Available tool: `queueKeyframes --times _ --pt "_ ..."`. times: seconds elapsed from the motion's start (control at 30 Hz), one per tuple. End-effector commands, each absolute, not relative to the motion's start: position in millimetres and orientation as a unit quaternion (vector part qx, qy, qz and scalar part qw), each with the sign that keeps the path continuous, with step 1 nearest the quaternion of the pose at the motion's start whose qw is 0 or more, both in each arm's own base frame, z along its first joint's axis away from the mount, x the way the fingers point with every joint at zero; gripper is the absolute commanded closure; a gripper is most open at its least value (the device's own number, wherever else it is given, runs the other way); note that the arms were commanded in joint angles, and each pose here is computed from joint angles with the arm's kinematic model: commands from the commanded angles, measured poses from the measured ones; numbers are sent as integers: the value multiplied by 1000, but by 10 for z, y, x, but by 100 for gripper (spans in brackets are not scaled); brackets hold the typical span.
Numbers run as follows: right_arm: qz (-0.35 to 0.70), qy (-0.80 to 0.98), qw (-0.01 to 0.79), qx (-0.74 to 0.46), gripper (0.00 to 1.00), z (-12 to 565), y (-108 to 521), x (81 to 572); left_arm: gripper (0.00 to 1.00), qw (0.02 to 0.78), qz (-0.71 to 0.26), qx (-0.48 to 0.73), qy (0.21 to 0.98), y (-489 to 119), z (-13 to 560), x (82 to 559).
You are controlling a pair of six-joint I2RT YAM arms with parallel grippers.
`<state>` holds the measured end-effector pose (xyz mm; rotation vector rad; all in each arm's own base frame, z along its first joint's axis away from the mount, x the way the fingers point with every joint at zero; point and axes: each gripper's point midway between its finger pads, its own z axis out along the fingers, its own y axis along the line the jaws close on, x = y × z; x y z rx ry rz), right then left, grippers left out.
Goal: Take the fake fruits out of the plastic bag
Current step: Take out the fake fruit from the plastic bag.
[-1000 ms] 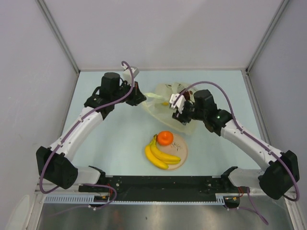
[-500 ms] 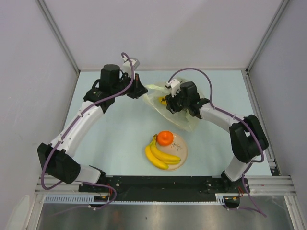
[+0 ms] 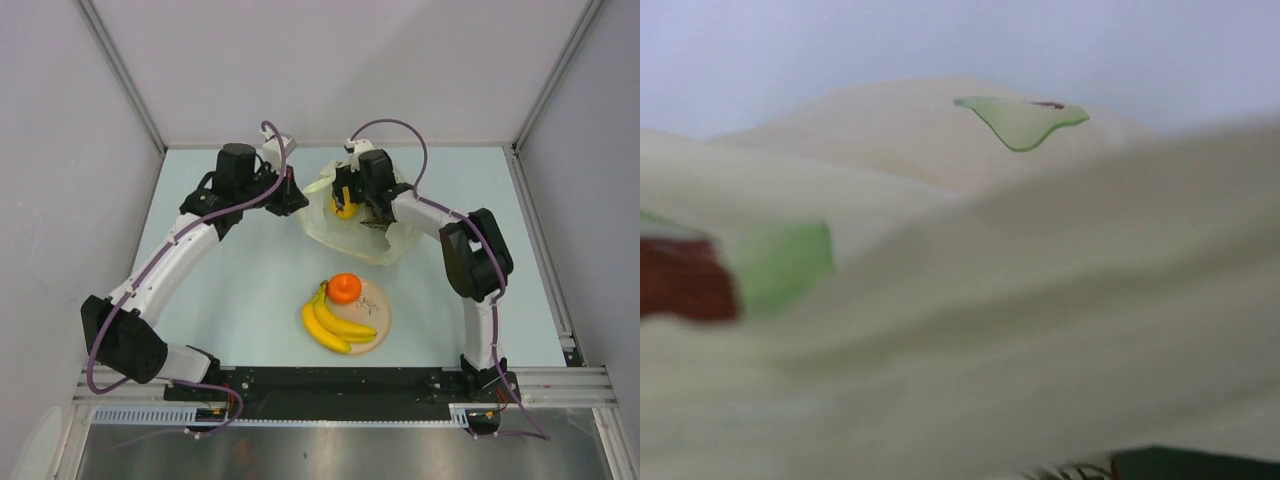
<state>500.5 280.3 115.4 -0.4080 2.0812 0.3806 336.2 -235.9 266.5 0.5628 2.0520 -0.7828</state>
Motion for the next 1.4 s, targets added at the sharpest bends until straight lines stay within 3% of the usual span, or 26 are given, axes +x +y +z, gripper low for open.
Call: queueKeyframes --times 0.0,0.37,0.57,0.7,0.9,1.0,1.03,1.13,1.37 --pt "136 851 489 -139 0 1129 2789 5269 100 433 -314 249 807 -2391 2746 3291" --pt "111 878 441 -150 0 628 2713 5211 100 434 -314 252 806 -2415 2745 3308" --pt "108 881 431 -162 7 548 2691 5133 100 437 -309 254 805 -2401 2746 3315" --pt "92 886 423 -168 0 482 2621 5074 100 441 -306 254 805 -2385 2759 3306" --pt "103 885 418 -178 0 473 2671 5031 100 440 -306 254 805 -2377 2752 3290" --pt "98 881 423 -189 9 468 2693 5041 100 440 -307 254 805 -2379 2755 3286" --pt "100 878 428 -190 18 518 2708 5048 100 439 -308 254 805 -2379 2757 3281" --pt "108 863 443 -217 34 693 2755 5053 100 441 -305 255 805 -2373 2751 3284" --pt "147 833 465 -261 45 1276 2883 4911 100 441 -306 252 805 -2372 2712 3297"
